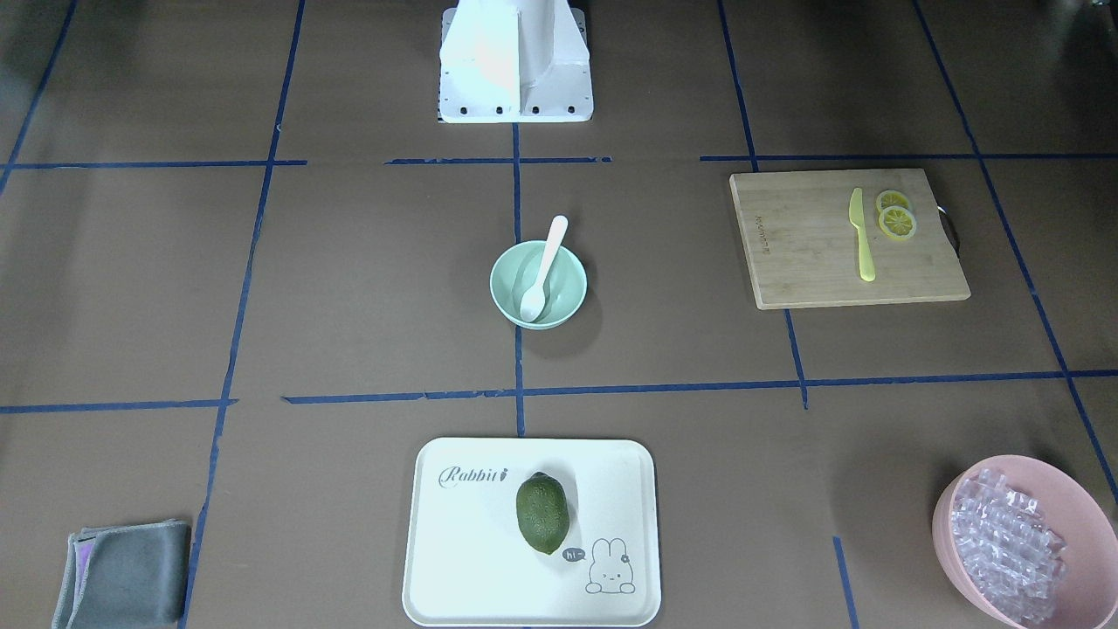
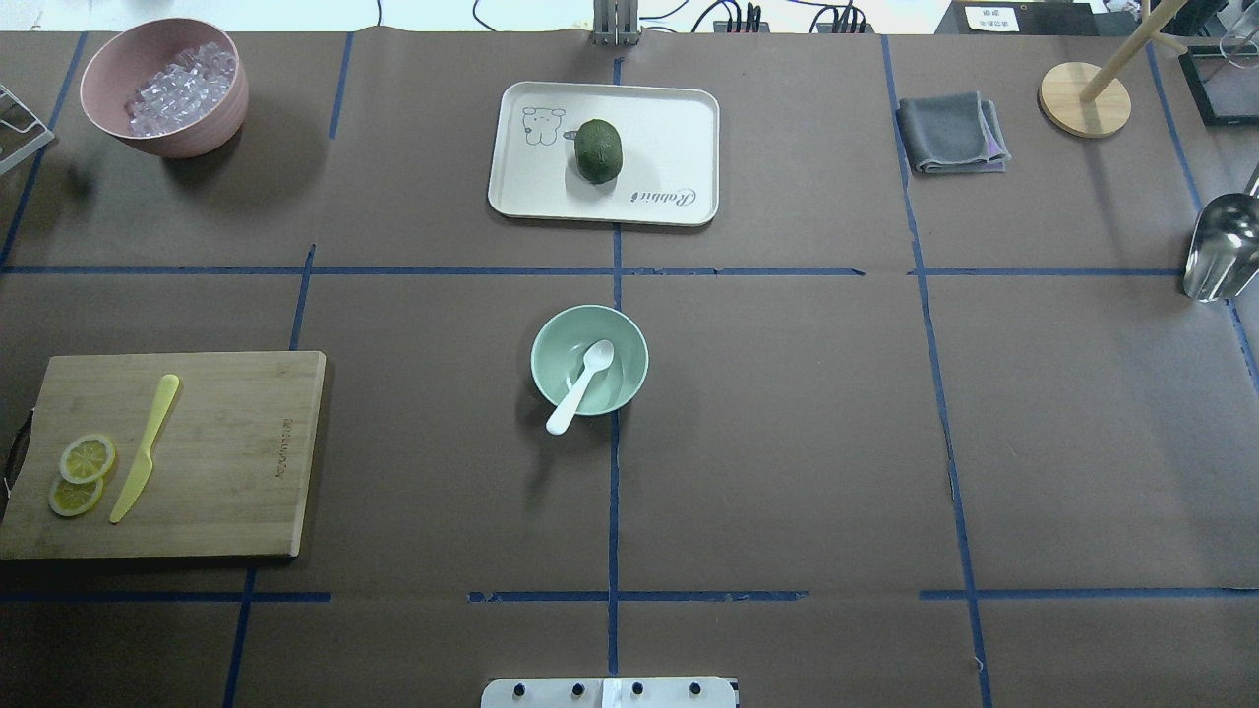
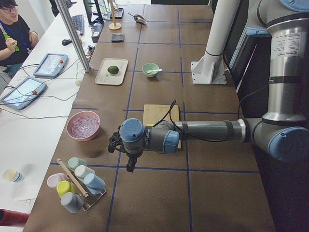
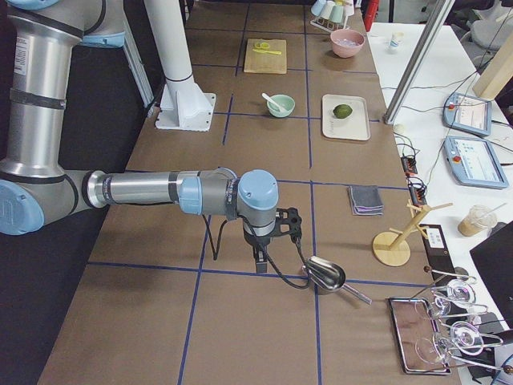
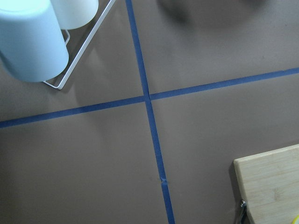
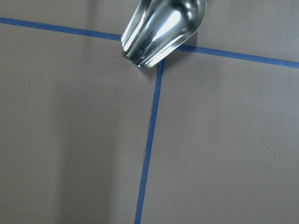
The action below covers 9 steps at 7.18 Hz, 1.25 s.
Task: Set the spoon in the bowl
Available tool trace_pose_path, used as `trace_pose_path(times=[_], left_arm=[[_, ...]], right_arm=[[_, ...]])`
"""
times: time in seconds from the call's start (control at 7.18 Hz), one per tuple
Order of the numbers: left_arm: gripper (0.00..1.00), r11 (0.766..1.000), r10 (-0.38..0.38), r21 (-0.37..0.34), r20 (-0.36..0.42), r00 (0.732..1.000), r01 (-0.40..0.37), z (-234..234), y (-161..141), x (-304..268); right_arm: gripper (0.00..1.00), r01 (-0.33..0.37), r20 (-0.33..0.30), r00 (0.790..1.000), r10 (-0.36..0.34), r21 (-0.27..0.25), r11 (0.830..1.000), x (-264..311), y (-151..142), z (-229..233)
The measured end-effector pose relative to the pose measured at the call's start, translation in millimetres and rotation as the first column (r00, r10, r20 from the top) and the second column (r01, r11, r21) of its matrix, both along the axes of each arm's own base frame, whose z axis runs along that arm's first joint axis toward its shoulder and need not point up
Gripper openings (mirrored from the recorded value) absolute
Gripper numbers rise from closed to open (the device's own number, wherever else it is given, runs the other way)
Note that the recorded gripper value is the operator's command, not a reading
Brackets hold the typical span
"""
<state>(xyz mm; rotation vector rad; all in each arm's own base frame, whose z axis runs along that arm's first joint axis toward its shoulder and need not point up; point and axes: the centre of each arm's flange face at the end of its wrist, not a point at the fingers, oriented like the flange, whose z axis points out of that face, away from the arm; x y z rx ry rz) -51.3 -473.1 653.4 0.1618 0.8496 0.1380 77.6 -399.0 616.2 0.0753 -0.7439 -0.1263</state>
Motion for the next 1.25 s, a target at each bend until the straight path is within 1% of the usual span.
trace_pose_path(times=[1.25], left_arm=[[1.00, 1.000, 0.000, -0.007, 0.004, 1.000, 0.001, 3.4, 2.2, -0.3]], right_arm=[[0.99, 0.002, 0.003, 1.000, -0.002, -0.004, 1.000, -0.8, 0.3, 1.7]])
